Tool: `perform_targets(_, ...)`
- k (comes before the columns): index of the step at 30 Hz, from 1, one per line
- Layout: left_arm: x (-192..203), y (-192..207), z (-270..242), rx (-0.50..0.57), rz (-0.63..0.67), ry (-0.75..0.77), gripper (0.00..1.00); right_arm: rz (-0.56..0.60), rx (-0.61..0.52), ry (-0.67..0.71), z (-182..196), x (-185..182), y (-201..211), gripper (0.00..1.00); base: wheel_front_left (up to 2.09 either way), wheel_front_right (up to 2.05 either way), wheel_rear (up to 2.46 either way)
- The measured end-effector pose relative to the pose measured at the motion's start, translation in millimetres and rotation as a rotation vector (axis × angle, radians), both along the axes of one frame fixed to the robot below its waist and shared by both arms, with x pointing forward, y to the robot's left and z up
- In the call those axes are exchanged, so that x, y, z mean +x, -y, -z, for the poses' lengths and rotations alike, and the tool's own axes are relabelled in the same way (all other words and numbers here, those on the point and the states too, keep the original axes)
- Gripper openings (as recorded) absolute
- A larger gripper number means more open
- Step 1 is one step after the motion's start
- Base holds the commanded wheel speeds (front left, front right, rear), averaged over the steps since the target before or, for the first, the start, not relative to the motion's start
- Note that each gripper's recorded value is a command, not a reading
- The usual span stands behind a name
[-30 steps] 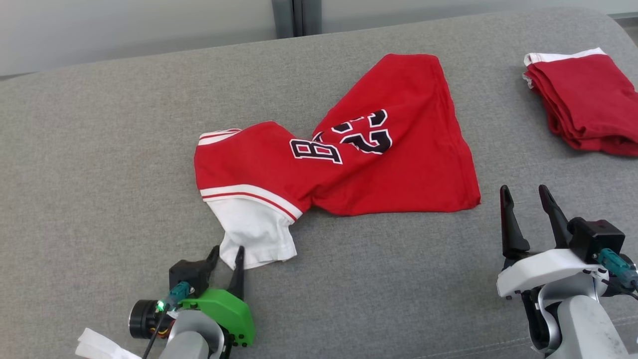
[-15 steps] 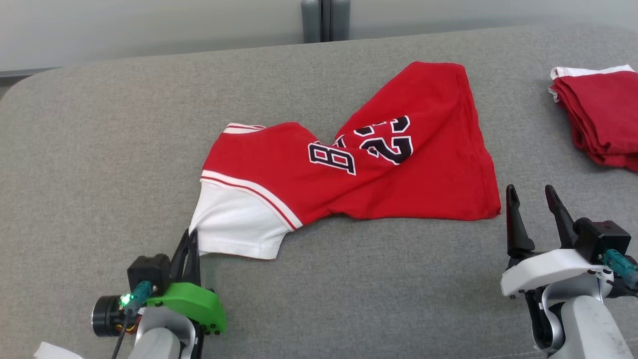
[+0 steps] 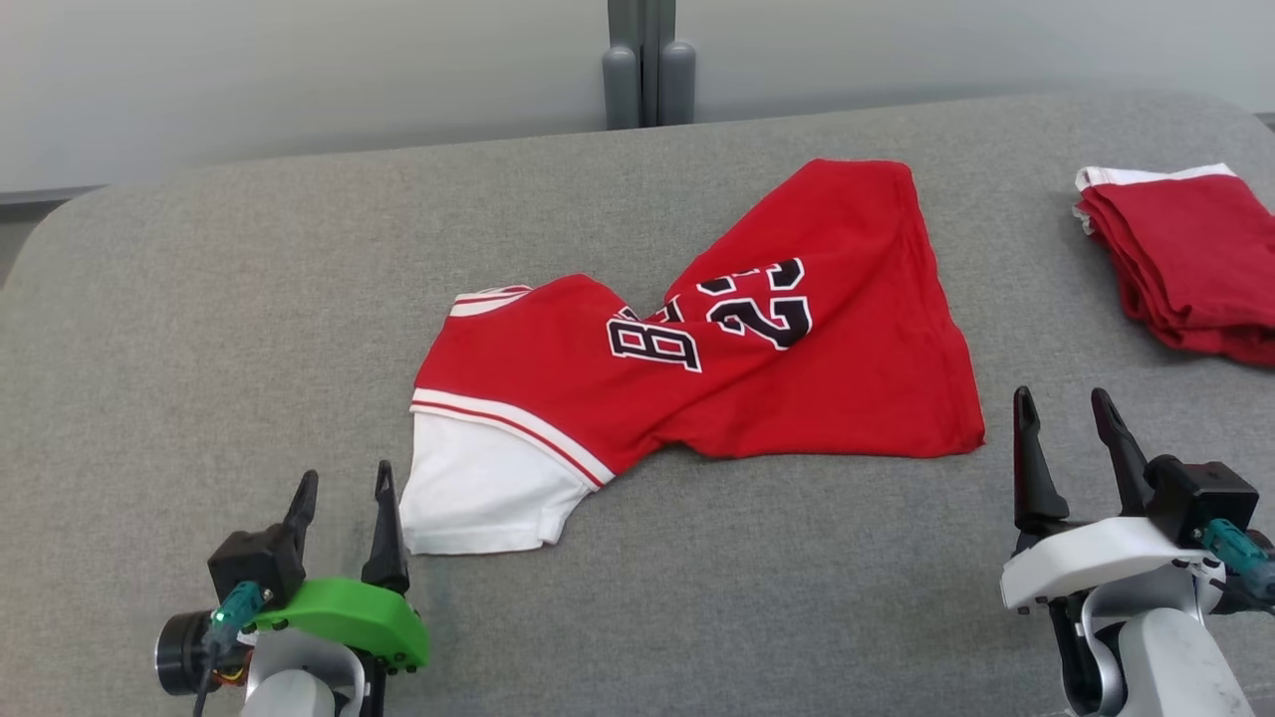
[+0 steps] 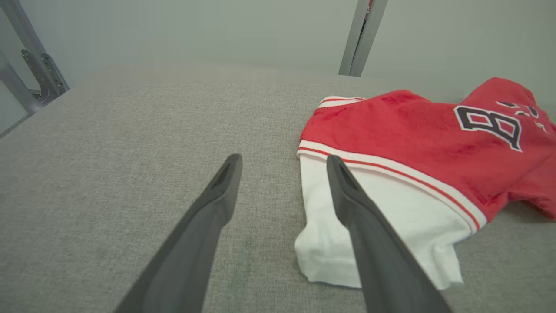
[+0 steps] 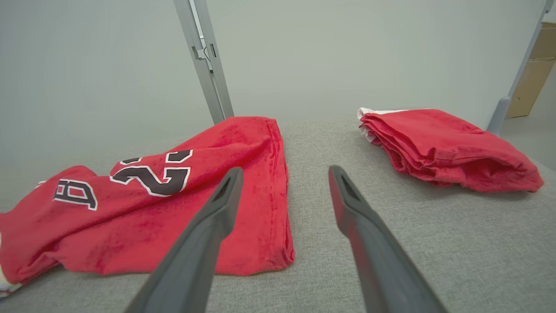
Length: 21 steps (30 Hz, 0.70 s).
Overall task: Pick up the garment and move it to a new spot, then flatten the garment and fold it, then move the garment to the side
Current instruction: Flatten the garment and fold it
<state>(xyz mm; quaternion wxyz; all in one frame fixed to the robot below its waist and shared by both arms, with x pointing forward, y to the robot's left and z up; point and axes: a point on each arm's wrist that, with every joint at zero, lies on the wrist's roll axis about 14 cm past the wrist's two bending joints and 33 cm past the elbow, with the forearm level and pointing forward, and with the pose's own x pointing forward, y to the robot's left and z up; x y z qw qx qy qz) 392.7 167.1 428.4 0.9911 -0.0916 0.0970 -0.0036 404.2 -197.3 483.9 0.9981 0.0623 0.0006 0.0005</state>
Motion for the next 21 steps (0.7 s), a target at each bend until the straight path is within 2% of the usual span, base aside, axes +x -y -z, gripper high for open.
perform_targets(8, -4.6, 26.3, -47.6, -0.038, 0.069, 0.158, 1.0, -0.04, 0.003, 0.082, -26.0, -9.8, -13.6, 1.0, 0.0, 0.0, 0.0)
perform_targets(16, -24.4, 31.5, -47.2, -0.082, 0.055, 0.158, 1.0, -0.094, 0.017, 0.125, -39.4, -22.4, -32.2, 1.0, 0.0, 0.0, 0.0)
perform_targets(21, -29.0, 25.6, -42.5, -0.086, 0.025, 0.144, 1.0, -0.107, 0.032, 0.113, -34.9, -25.2, -37.2, 1.0, 0.0, 0.0, 0.0)
